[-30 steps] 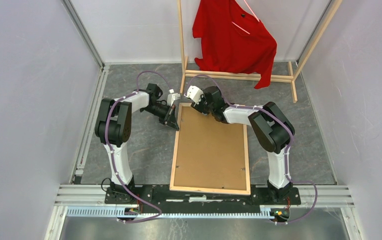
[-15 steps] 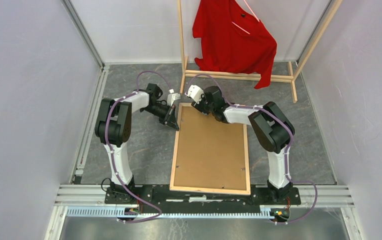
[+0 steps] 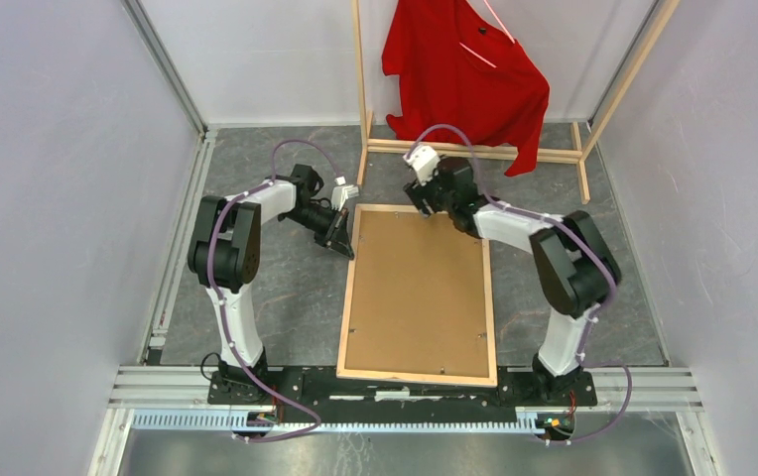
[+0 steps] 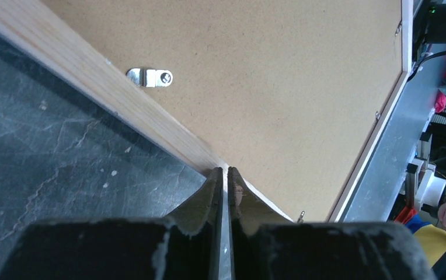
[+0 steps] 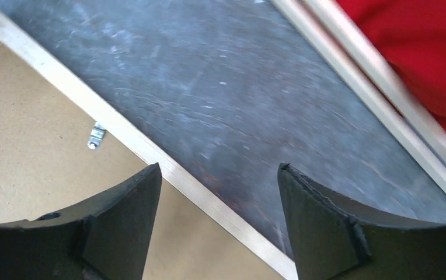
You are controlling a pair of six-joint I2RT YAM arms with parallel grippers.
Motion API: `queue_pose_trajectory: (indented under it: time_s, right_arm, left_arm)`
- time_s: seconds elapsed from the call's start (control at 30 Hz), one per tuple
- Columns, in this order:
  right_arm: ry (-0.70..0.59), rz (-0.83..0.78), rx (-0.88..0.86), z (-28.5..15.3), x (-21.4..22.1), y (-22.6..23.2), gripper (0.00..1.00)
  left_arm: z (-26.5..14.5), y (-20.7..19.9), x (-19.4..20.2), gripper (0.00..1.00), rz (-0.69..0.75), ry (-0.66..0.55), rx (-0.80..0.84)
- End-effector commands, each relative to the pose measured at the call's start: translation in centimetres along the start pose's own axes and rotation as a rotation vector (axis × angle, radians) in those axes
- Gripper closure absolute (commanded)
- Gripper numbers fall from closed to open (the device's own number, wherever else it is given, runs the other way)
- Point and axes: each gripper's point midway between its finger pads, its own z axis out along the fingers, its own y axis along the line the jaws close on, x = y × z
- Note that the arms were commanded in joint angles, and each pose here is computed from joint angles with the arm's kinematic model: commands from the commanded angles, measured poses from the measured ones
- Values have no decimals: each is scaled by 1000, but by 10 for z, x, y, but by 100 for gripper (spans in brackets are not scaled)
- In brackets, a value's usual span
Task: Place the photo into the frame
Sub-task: Install the photo frame at the center of the board, then turn over the photo frame at the center of the board.
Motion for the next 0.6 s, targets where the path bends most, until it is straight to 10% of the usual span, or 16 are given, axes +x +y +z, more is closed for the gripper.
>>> queue_pose_trajectory:
  time_s: [0.0, 0.07, 0.23, 0.3, 0.57]
  right_arm:
    - [-105, 199, 52, -52, -43, -19, 18]
    - [-39, 284, 9, -63, -30, 0, 2]
    - [132, 337, 40, -90, -5, 52, 2]
    - [140, 308, 50, -101, -16, 73, 2]
    - [141, 525, -151, -104, -41, 131, 2]
  left_arm:
    - [-30, 14, -8, 80, 100, 1, -135]
    - [-42, 9, -13, 68, 104, -20, -140]
    - [-79, 6, -23, 46, 105, -88, -188]
    - [-96, 10, -23, 3, 102, -106, -243]
    - [-164, 22, -4, 0, 65, -200, -452]
